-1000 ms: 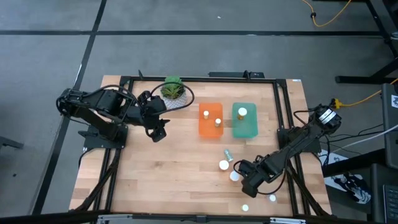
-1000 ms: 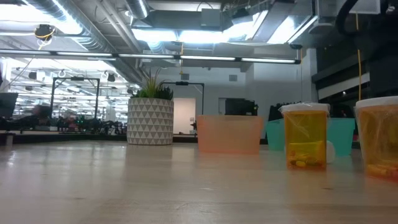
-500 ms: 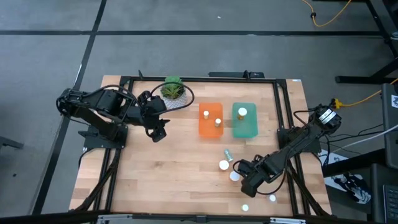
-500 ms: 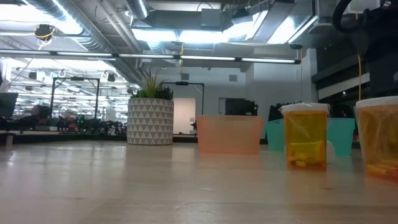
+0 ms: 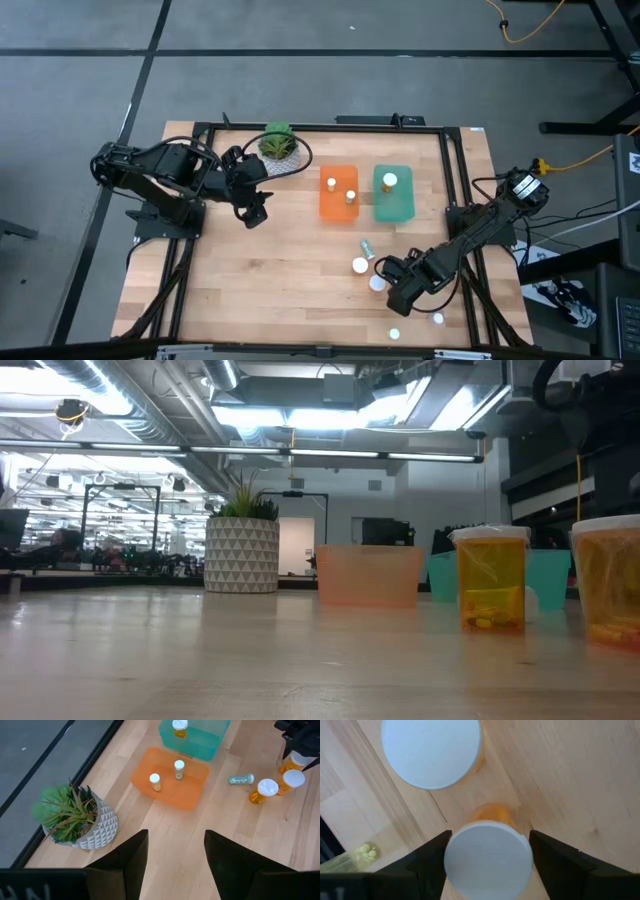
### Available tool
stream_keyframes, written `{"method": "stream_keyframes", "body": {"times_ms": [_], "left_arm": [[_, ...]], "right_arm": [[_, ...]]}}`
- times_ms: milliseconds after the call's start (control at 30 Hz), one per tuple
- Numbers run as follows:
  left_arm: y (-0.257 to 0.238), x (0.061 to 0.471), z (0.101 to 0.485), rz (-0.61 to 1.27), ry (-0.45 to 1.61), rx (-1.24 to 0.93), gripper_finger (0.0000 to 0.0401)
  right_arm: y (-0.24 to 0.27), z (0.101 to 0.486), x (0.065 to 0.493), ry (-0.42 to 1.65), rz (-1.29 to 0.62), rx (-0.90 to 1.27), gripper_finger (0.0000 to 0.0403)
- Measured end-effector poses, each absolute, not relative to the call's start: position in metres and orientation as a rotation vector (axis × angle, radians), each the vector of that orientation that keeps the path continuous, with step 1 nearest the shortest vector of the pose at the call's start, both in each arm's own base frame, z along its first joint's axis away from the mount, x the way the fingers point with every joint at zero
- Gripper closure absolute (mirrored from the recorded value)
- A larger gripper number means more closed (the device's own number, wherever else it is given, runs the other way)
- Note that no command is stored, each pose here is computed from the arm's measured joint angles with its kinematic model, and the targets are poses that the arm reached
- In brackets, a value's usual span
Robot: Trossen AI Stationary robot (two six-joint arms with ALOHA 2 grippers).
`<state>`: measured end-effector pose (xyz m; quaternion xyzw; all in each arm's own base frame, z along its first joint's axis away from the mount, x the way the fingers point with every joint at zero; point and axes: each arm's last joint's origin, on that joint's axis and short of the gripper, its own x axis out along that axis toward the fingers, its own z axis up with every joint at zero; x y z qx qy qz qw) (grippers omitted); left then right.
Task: Pick and place medicine bottles into bin by pill shape (circle, oval)
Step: Put the large orange bottle into the green bin
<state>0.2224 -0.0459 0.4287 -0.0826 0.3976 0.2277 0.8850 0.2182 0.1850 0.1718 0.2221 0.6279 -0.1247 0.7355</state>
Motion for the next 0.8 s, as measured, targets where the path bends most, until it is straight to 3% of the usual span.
{"method": "stream_keyframes", "body": {"times_ms": [267,533,800], "left_arm": [[-0.0459,0.2224,0.4287,0.474,0.827,-0.172,0.0214],[-0.0459,0.2224,0.4287,0.474,0.827,-0.172,0.0214],[-0.0459,0.2224,0.4287,0.474,0.828,-0.172,0.0214]], "right_arm": [[0.1851,0.1722,0.2184,1.378,-0.274,0.491,0.0201],[0.1851,0.1722,0.2182,1.376,-0.299,0.519,0.0188],[0.1849,0.1723,0.2181,1.375,-0.32,0.542,0.0203]]}}
